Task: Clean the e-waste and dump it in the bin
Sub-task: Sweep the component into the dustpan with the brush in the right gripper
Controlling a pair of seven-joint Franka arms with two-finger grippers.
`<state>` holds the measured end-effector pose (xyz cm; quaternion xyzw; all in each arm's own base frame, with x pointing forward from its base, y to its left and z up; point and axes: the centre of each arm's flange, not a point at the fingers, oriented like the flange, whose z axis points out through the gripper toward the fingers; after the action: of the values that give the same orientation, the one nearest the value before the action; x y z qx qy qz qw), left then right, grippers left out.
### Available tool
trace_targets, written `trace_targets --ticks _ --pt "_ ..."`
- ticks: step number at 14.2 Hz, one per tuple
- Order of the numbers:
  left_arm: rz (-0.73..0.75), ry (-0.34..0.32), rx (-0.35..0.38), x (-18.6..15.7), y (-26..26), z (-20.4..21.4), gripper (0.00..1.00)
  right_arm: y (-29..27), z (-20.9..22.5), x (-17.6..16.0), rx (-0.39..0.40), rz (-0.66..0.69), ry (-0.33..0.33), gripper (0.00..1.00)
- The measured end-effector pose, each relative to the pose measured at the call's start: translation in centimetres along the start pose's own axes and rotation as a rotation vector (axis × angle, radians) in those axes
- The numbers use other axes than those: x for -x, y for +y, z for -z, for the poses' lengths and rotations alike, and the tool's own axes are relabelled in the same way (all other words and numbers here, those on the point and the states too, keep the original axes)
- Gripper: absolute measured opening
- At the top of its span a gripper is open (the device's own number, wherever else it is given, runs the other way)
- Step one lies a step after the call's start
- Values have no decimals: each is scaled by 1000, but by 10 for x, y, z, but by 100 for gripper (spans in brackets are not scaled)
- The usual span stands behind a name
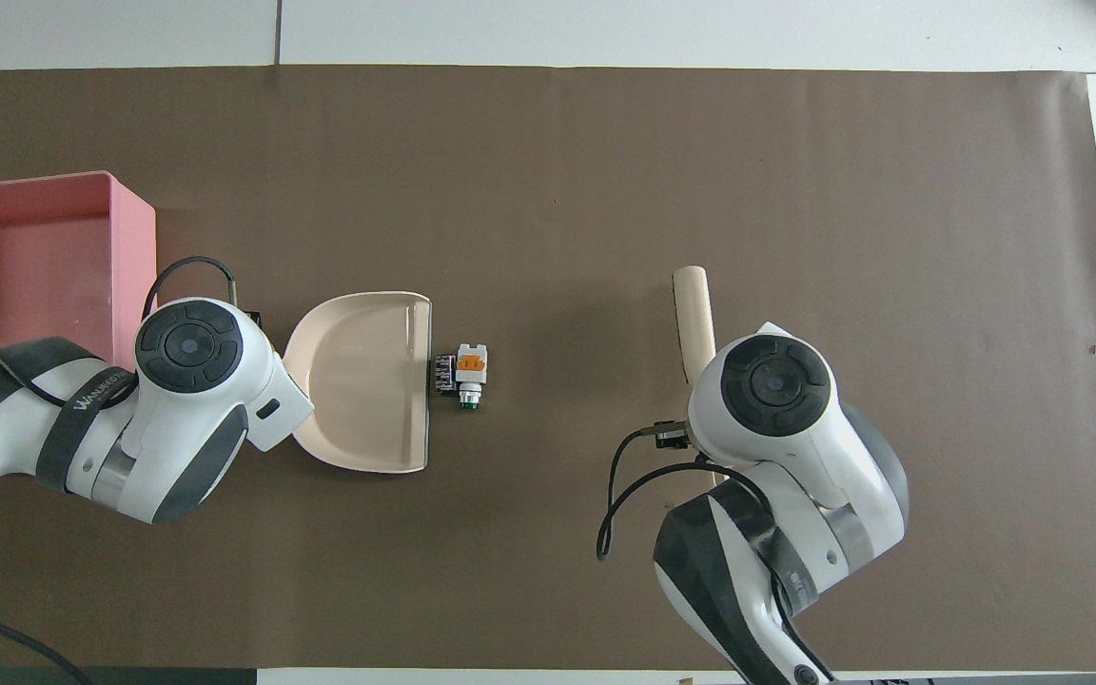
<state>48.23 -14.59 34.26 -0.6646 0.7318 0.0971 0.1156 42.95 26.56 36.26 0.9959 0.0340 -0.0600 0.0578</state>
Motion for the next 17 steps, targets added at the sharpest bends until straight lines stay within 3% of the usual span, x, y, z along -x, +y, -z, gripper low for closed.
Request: trace_targets --ticks 3,7,14,17 --pt "46 -2 2 -4 4 0 33 -69 -5 21 21 -5 6 26" --pt "70 -3 5 -5 5 -2 33 -145 -19 18 31 -17 17 26" --pt "78 -3 5 -5 6 -2 33 -196 -20 27 -1 50 58 26" --pt "80 -3 6 -5 6 -2 33 -216 -14 27 -55 54 66 26"
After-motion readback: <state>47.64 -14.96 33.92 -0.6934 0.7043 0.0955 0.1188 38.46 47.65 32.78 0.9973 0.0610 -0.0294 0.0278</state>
